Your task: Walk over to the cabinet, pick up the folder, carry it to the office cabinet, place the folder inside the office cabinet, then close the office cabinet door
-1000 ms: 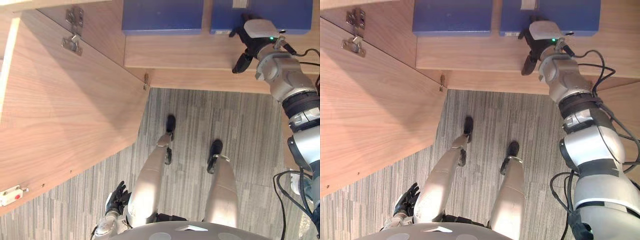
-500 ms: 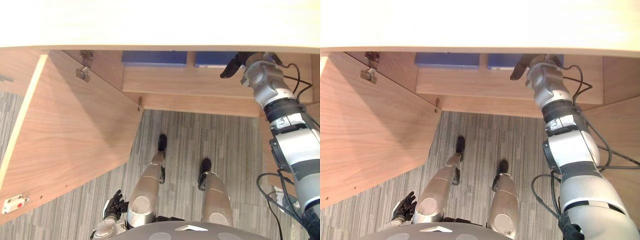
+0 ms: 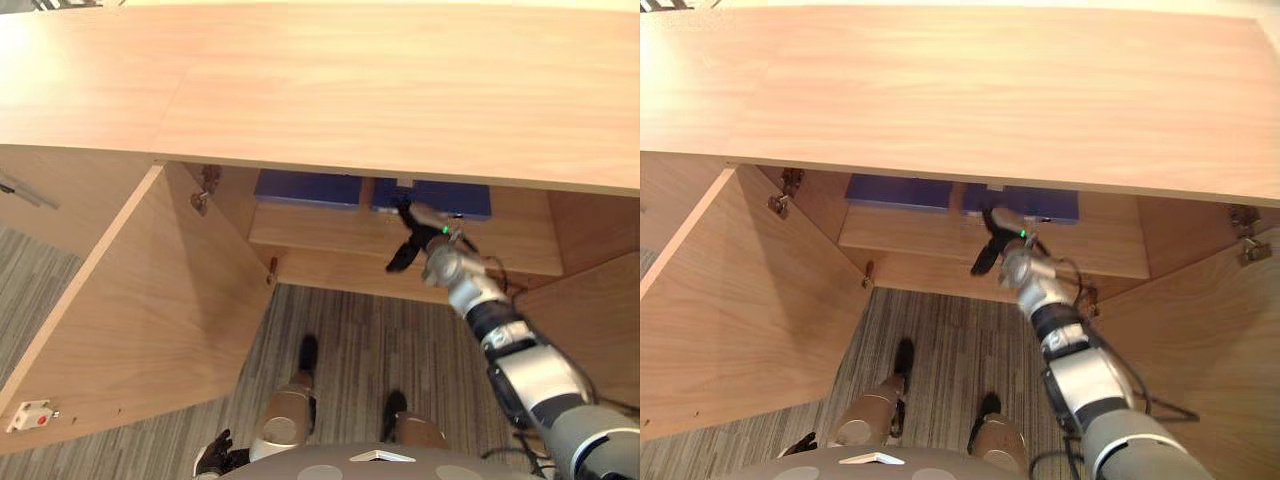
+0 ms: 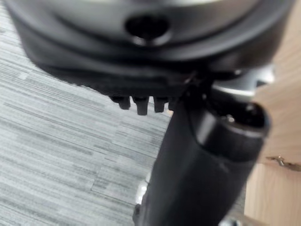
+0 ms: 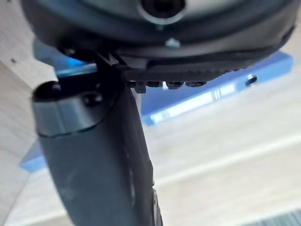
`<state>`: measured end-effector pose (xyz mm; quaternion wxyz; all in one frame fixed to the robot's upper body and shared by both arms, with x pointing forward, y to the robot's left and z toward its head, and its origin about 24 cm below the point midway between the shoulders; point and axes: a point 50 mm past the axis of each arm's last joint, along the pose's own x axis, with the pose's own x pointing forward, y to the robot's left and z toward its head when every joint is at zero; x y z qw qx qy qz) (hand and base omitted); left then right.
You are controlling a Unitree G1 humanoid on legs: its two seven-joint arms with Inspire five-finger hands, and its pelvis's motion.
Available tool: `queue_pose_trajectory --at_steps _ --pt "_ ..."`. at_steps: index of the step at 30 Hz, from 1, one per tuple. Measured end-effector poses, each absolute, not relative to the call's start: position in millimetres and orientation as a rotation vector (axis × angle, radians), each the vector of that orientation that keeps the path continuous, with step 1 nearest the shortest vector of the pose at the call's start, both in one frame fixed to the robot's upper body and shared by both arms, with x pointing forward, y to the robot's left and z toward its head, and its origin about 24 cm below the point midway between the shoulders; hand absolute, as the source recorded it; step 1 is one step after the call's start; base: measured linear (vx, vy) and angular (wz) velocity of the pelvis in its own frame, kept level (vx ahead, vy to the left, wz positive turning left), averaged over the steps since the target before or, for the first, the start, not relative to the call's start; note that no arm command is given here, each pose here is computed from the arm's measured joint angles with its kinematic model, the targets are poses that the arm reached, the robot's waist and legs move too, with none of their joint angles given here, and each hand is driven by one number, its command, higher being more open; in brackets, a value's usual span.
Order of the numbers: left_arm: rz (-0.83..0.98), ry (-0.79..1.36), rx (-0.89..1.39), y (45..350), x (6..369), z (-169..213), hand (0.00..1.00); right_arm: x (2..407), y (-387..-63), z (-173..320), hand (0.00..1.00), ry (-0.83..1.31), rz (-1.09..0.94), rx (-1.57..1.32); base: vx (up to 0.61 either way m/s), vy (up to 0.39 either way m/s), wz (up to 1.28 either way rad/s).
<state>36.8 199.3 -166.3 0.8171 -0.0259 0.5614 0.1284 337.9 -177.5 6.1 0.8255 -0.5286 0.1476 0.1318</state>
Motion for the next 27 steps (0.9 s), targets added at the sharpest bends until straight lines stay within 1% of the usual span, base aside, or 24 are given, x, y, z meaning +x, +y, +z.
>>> queue_pose_trajectory --at_steps 1,3,4,5,7,9,11,13,15,16,18,19,20,25,27 --pt "0.273 1.199 -0.053 199.5 36.5 -166.5 1.0 332.7 -177.5 -0.7 1.0 0.331 0.29 -1.111 0.03 0.005 -0.13" --pt "0.261 1.211 -0.035 200.5 36.1 -167.3 1.0 313.1 -179.7 -22.4 1.0 0.398 0.276 -0.978 0.03 0.008 -0.12" --pt "0.268 1.23 -0.038 202.7 31.6 -168.2 1.0 290.8 -181.6 -43.8 1.0 0.472 0.217 -0.779 0.05 0.004 -0.1" --pt "0.274 1.238 -0.04 204.5 29.2 -168.4 1.0 281.1 -182.8 -52.6 1.0 0.506 0.189 -0.708 0.06 -0.011 -0.09" --pt "0.297 1.275 -0.045 207.8 19.1 -169.8 1.0 241.7 -187.2 -83.8 1.0 0.63 0.077 -0.502 0.06 -0.008 -0.07" --pt "0.299 1.288 -0.037 209.8 15.7 -170.0 1.0 216.6 -190.0 -100.1 1.0 0.704 0.03 -0.425 0.04 -0.003 -0.05" --pt "0.301 1.315 -0.029 211.0 9.2 -170.4 1.0 178.8 -190.8 -120.4 1.0 0.809 -0.04 -0.316 0.03 -0.016 -0.04" --pt "0.311 1.322 -0.033 211.0 6.2 -170.6 1.0 156.6 -190.1 -130.5 1.0 0.87 -0.08 -0.252 0.02 -0.016 -0.07" --pt "0.32 1.337 -0.034 210.6 0.4 -170.8 1.0 122.6 -185.3 -146.5 1.0 0.978 -0.13 -0.147 0.01 -0.017 -0.09" --pt "0.321 1.343 -0.035 210.3 -0.9 -171.1 1.0 114.2 -184.4 -150.7 1.0 1.01 -0.145 -0.121 0.0 -0.016 -0.12" --pt "0.318 1.353 -0.034 208.7 -1.8 -171.7 1.0 97.8 -188.1 -160.0 1.0 1.082 -0.272 0.053 0.0 -0.005 -0.04" --pt "0.256 1.364 0.04 210.8 0.4 -171.5 1.0 80.7 -196.6 -165.3 1.0 1.131 -0.386 0.146 -0.02 0.016 0.04" --pt "0.217 1.369 0.086 212.6 5.4 -171.4 1.0 75.2 -198.2 -166.6 1.0 1.166 -0.378 0.121 -0.02 0.018 0.04" --pt "0.189 1.385 0.127 212.9 5.9 -171.7 1.0 72.6 -199.4 -166.9 1.0 1.172 -0.416 0.162 -0.01 0.004 -0.05" --pt "0.194 1.389 0.135 212.3 6.0 -171.8 1.0 70.2 -201.7 -166.7 1.0 1.156 -0.478 0.221 0.02 0.007 -0.13"
